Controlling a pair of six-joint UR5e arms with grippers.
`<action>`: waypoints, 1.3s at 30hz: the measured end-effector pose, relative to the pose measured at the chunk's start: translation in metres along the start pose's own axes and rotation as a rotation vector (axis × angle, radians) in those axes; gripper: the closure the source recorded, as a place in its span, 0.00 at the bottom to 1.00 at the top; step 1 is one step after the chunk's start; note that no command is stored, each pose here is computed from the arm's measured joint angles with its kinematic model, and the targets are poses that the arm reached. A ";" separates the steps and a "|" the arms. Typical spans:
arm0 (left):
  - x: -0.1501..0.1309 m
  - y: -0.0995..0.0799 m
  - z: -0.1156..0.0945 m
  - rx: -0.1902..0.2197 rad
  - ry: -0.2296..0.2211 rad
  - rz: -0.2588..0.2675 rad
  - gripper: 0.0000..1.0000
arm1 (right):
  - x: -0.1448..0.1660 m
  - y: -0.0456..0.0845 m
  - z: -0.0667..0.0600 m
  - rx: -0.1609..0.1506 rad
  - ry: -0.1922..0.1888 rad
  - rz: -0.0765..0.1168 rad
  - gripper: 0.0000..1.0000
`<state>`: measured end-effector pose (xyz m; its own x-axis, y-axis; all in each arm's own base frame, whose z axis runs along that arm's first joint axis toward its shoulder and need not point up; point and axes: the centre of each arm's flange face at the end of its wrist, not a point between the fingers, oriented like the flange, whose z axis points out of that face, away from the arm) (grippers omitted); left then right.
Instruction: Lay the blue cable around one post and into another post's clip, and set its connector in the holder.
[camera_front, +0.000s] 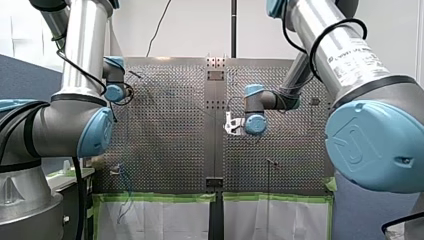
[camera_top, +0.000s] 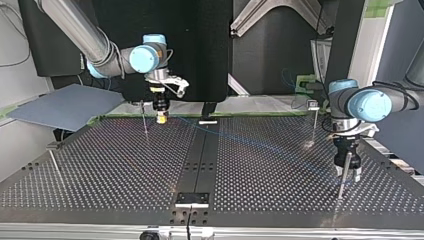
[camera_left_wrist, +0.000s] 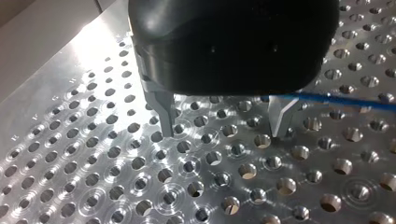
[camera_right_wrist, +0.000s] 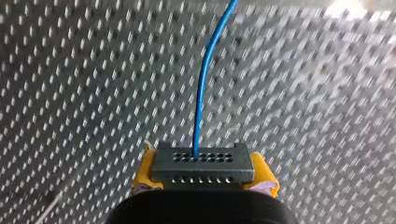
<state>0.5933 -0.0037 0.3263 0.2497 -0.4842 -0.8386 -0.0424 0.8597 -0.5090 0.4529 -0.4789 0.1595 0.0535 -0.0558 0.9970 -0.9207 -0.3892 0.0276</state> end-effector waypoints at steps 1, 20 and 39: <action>0.000 0.000 0.000 0.000 0.000 0.000 0.00 | -0.002 0.005 0.000 -0.008 0.000 0.003 0.99; -0.002 -0.002 0.002 -0.003 0.004 -0.002 0.00 | -0.062 0.120 -0.020 -0.177 -0.050 0.019 0.99; 0.002 -0.002 -0.002 -0.027 0.027 0.014 0.00 | -0.121 0.162 -0.087 -0.325 -0.202 0.008 0.99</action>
<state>0.5917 -0.0061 0.3254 0.2228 -0.4768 -0.8503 -0.0721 0.8618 -0.5022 0.2640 -0.4551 0.0493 0.0915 -0.2503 0.9638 -0.9942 -0.0776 0.0742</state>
